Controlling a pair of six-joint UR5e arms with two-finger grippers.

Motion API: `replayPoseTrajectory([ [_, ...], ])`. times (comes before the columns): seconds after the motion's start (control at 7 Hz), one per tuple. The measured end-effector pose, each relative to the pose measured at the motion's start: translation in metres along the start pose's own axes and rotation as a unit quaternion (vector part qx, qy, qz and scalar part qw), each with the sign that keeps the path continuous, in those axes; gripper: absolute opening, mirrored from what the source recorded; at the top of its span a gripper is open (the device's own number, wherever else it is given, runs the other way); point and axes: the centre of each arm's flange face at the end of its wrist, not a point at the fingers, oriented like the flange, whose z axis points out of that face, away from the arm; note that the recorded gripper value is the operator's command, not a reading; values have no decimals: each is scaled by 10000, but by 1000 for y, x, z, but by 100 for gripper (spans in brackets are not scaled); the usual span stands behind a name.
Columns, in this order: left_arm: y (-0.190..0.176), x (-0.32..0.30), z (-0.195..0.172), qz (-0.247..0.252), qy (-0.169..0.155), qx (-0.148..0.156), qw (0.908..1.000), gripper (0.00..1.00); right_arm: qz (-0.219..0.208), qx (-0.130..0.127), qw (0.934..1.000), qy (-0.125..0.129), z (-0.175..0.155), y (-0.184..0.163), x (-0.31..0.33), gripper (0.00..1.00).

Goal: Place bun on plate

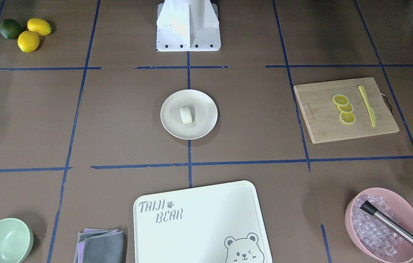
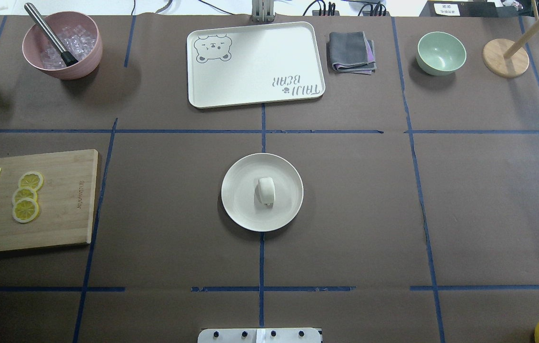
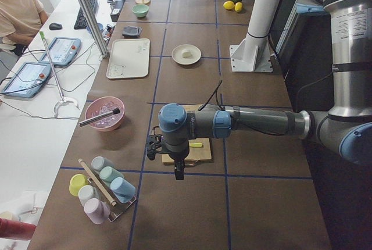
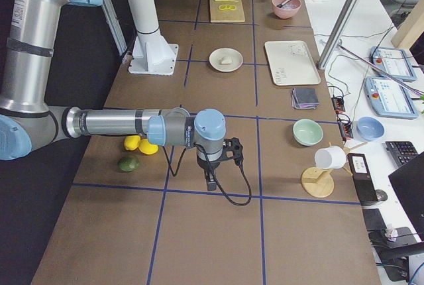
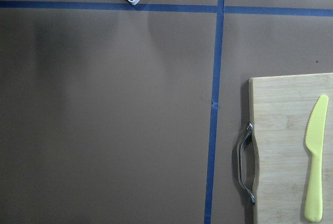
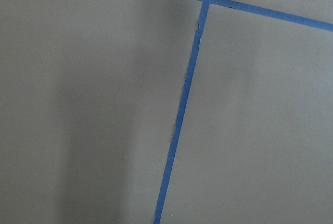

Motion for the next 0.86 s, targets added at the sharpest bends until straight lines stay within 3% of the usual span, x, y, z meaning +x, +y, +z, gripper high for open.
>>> replayPoseTrajectory([
  [0.86,1,-2,2,-22,-29,-25,10000,100,3,4,10000,1,-1,0,0,100],
])
